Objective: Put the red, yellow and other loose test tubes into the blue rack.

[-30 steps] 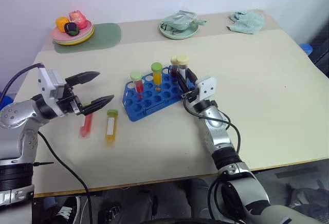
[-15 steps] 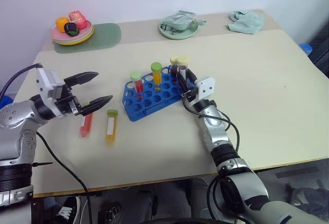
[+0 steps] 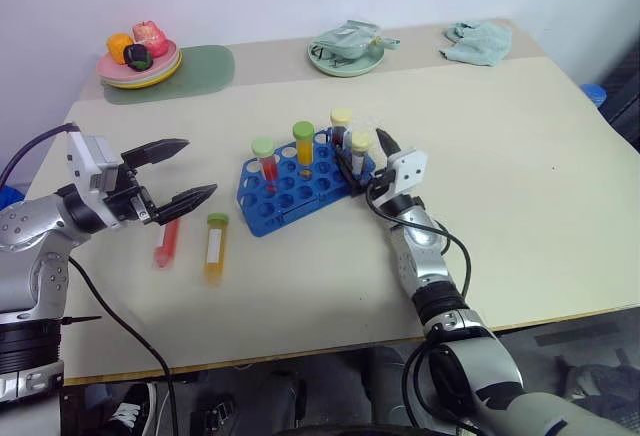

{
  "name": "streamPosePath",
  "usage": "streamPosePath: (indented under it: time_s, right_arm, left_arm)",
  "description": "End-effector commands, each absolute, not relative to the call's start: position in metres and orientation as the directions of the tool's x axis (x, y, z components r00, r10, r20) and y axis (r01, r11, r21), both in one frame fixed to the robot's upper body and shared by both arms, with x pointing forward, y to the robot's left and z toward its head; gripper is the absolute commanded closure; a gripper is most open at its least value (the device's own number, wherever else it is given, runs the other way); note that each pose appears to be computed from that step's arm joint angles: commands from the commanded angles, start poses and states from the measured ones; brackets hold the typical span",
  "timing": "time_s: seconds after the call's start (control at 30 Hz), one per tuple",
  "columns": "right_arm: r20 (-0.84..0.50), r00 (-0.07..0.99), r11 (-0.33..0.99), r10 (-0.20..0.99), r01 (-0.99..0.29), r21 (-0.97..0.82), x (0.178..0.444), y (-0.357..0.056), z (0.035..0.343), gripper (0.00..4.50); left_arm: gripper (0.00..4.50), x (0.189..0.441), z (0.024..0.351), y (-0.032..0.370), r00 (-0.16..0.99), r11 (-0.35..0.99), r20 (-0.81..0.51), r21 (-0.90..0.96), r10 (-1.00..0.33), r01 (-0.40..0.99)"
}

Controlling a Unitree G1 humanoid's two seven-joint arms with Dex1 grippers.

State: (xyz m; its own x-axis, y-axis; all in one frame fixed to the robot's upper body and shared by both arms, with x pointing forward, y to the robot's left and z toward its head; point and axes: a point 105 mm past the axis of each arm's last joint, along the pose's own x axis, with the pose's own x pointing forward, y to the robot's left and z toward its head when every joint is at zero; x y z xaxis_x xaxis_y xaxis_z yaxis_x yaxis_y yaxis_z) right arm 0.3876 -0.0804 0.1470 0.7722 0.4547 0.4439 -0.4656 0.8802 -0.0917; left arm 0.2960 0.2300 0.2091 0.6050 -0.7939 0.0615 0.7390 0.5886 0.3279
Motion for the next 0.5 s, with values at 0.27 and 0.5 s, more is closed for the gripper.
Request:
streamPosePath:
  time_s: [0.27, 0.5]
  right_arm:
    - [0.418, 0.668, 0.784, 0.615, -0.575, -0.235, 0.34, -0.124, 0.188, 0.08]
    - [0.197, 0.569, 0.6, 0.798, -0.725, -0.337, 0.29, -0.168, 0.219, 0.08]
  left_arm:
    - [0.0, 0.285, 0.214, 0.233, 0.613, 0.6, 0.047, 0.275, -0.789, 0.751]
    - [0.0, 0.268, 0.205, 0.238, 0.649, 0.621, -0.098, 0.216, -0.754, 0.754]
